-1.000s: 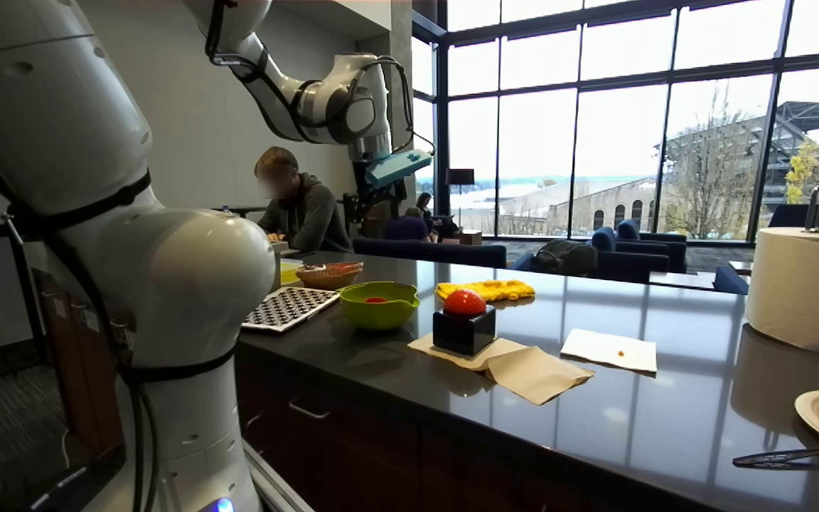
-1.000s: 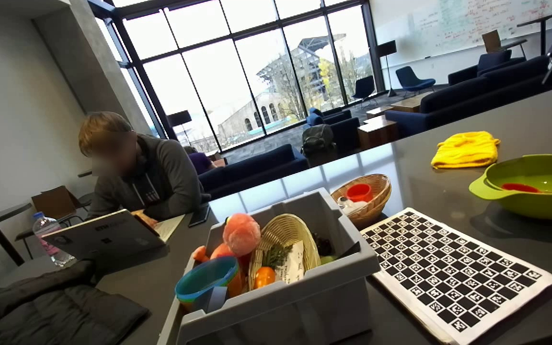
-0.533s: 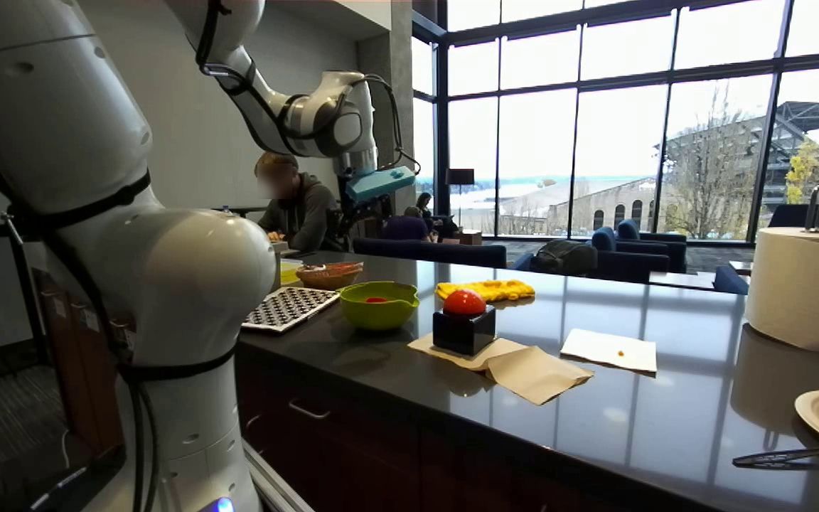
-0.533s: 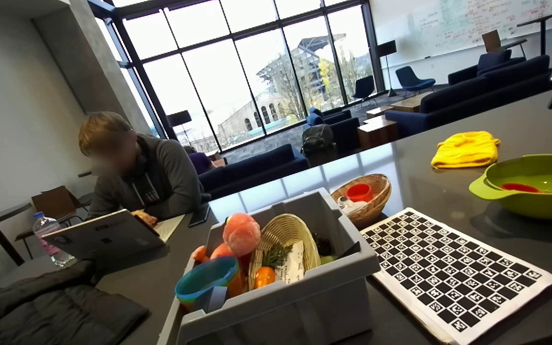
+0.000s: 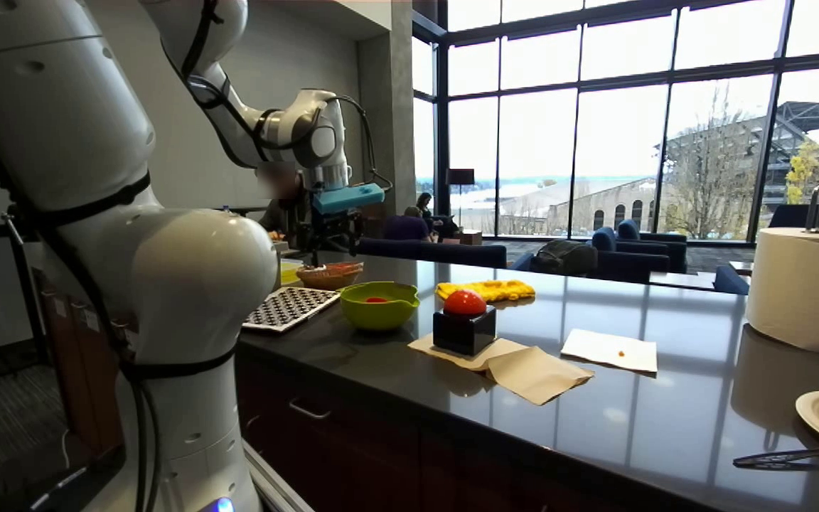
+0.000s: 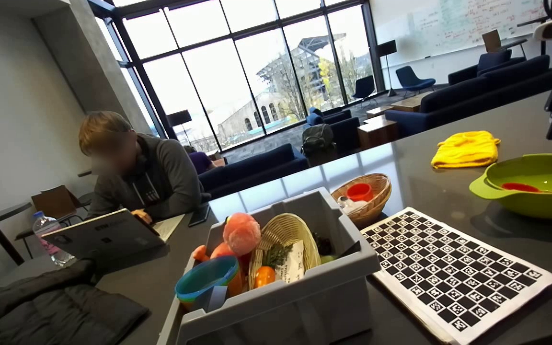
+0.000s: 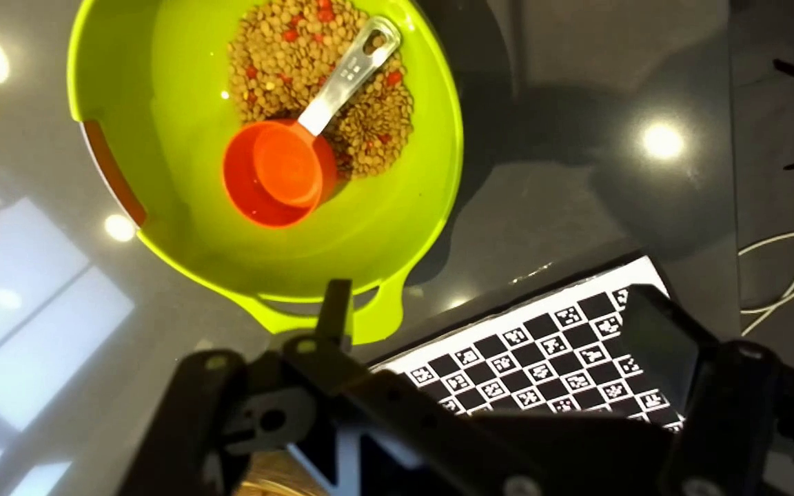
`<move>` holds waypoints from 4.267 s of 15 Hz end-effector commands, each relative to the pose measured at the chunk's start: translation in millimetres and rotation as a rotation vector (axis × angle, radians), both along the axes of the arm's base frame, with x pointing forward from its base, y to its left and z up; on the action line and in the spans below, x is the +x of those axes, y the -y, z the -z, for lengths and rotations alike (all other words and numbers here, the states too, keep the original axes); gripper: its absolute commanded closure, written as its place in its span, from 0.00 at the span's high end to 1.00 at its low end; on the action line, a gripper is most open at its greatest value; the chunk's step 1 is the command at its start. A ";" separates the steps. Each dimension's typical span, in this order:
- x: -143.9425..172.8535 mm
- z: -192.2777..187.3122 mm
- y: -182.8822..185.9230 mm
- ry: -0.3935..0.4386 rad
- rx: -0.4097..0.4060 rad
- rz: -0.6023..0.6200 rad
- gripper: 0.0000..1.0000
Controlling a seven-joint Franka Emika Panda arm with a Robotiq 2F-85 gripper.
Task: Remove the measuring cup from the green bowl and put it on the counter.
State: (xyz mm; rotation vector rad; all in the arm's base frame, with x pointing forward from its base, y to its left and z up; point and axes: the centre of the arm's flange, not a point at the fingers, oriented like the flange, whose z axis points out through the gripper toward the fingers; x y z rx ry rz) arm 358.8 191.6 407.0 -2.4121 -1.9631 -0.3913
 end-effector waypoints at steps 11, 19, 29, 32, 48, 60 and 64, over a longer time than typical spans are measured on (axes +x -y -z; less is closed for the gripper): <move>0.2 -6.8 2.2 -0.086 -0.033 0.005 1.00; 40.9 -3.5 -1.6 -0.093 -0.084 0.079 1.00; 107.1 1.5 -4.4 -0.089 -0.075 0.095 1.00; 113.2 9.5 -0.1 -0.106 -0.078 0.114 1.00; 117.6 60.8 6.0 -0.138 -0.049 0.165 1.00; 125.2 83.3 10.9 -0.077 -0.012 0.233 1.00; 127.2 84.6 12.1 -0.081 -0.011 0.235 1.00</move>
